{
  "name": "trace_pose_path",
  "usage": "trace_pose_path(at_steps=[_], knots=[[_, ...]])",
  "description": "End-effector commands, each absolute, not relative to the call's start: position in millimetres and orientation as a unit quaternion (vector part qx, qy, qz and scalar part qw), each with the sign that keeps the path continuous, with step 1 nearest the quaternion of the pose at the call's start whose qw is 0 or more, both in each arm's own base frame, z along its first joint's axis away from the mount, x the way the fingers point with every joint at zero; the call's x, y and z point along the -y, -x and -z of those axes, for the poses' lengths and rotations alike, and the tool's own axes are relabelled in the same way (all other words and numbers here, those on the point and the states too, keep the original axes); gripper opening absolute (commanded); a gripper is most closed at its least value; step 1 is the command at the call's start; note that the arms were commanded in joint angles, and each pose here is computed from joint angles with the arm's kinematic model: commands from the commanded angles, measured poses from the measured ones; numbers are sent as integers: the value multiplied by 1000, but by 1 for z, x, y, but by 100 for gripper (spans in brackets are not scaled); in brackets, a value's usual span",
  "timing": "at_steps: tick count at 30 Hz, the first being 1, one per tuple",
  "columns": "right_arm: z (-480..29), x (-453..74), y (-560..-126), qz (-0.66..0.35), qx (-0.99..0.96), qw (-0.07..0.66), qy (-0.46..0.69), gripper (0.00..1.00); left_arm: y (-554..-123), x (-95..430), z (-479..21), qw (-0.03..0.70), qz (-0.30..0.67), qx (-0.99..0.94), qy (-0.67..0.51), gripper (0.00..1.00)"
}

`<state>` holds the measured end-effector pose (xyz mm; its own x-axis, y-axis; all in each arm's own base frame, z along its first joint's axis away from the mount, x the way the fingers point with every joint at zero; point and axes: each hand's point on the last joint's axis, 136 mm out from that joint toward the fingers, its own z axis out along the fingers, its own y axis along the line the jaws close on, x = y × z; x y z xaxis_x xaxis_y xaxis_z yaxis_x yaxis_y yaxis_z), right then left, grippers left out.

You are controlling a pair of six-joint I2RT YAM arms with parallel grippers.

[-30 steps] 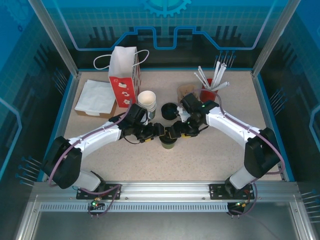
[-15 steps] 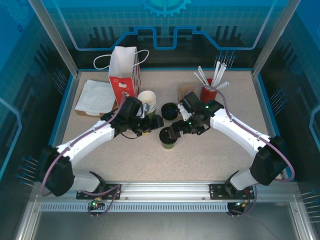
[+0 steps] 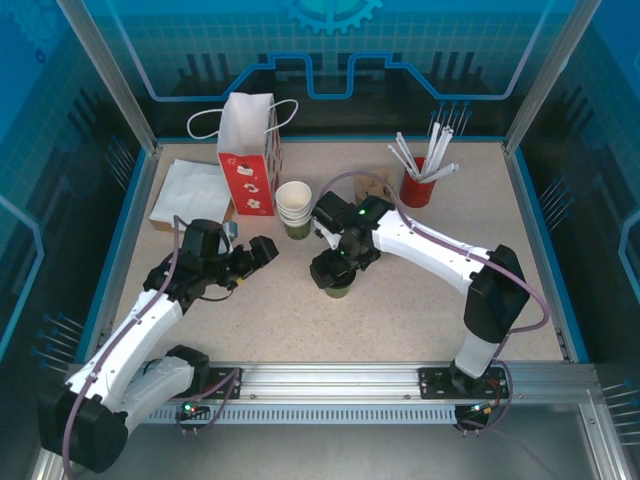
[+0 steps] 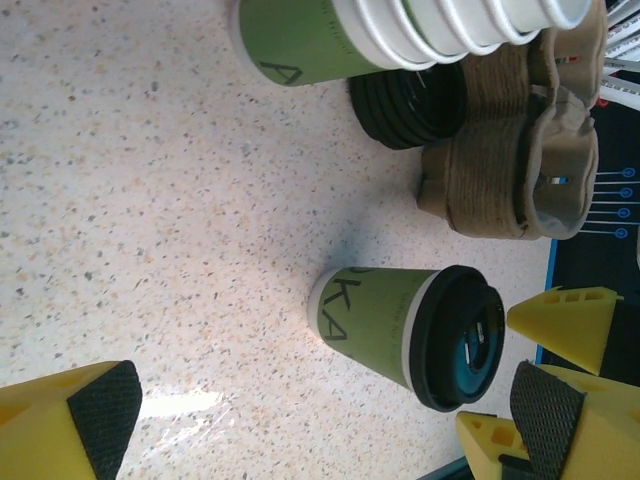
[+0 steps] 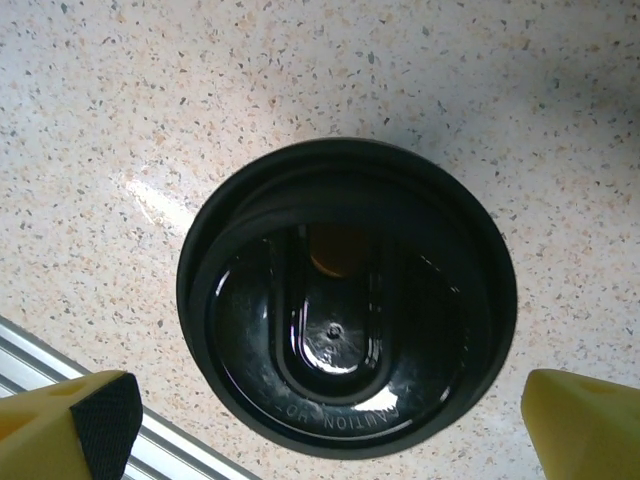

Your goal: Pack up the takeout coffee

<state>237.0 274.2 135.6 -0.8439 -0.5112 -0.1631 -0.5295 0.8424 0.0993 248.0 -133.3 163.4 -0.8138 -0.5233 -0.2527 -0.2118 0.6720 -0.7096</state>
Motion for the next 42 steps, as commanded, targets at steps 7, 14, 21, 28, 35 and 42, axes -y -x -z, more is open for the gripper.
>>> trace_pose_path(at_steps=[7,14,21,28,35,42], knots=[[-131,-277,-235,-31,-953,47,299,100,-240,127,-154,214,340,-888,223,99],[-122,-282,-234,-27,-952,36,304,100,-240,128,-152,211,339,-890,220,99],[-115,-281,-237,-12,-951,31,308,100,-240,128,-152,211,339,-890,219,99],[-131,-283,-238,-19,-949,50,311,100,-241,128,-151,210,339,-891,219,99],[-142,-278,-240,-10,-948,62,313,100,-243,129,-152,210,340,-891,216,99],[-128,-284,-235,-24,-948,42,314,100,-243,129,-153,210,339,-892,213,99]])
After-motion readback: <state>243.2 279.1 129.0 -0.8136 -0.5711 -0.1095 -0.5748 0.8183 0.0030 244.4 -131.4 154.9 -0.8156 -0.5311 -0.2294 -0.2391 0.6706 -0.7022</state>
